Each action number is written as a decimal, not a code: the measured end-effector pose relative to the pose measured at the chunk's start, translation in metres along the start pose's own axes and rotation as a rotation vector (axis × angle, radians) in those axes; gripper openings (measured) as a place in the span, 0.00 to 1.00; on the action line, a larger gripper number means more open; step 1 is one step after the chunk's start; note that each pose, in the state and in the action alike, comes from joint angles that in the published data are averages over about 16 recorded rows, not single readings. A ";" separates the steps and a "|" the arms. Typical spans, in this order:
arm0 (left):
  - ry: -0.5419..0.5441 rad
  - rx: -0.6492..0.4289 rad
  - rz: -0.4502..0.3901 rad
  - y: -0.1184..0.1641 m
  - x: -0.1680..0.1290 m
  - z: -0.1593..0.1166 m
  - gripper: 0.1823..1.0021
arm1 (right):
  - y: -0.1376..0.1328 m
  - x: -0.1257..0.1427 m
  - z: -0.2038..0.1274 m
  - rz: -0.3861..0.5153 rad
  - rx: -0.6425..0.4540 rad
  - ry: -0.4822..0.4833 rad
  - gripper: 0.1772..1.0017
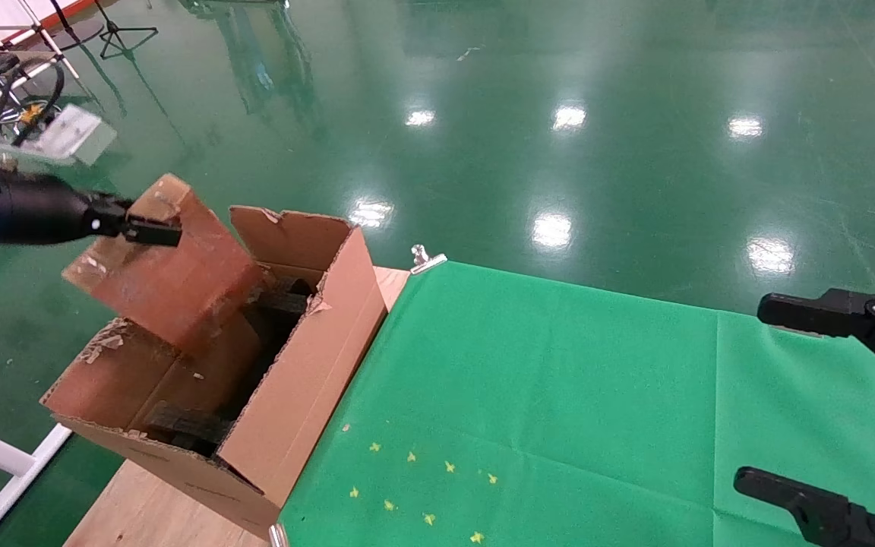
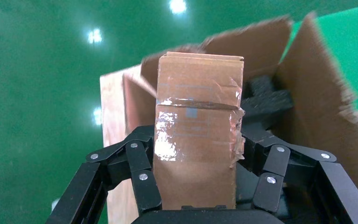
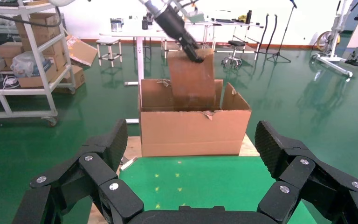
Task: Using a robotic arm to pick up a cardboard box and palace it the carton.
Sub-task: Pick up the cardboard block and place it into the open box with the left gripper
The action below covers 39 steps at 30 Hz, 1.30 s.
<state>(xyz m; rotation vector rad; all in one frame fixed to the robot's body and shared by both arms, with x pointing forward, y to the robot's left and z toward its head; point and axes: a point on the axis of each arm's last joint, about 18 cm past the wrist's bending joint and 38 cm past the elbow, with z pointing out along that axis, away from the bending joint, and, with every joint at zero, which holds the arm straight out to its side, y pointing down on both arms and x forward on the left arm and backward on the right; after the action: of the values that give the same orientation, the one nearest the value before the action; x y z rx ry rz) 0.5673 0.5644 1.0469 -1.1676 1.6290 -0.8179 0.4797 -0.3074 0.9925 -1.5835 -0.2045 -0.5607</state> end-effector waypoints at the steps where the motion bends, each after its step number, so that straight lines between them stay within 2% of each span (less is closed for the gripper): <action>1: -0.010 -0.011 -0.010 0.005 -0.003 0.003 0.20 | 0.000 0.000 0.000 0.000 0.000 0.000 1.00; 8: -0.075 -0.088 -0.095 0.035 -0.016 0.027 0.20 | 0.000 0.000 0.000 0.000 0.000 0.000 1.00; 16: -0.116 -0.172 -0.171 0.057 -0.012 0.059 0.20 | 0.000 0.000 0.000 0.000 0.000 0.000 1.00; 27: -0.106 -0.263 -0.209 0.092 0.009 0.099 0.19 | 0.000 0.000 0.000 0.000 0.000 0.000 1.00; 39: -0.117 -0.308 -0.253 0.118 0.018 0.115 0.18 | 0.000 0.000 0.000 0.000 0.000 0.000 1.00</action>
<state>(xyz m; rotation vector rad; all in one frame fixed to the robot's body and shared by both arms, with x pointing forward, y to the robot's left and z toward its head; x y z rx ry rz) 0.6358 0.5865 0.8975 -1.6338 1.5665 -0.6531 0.4798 -0.3074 0.9925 -1.5831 -0.2040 -0.5608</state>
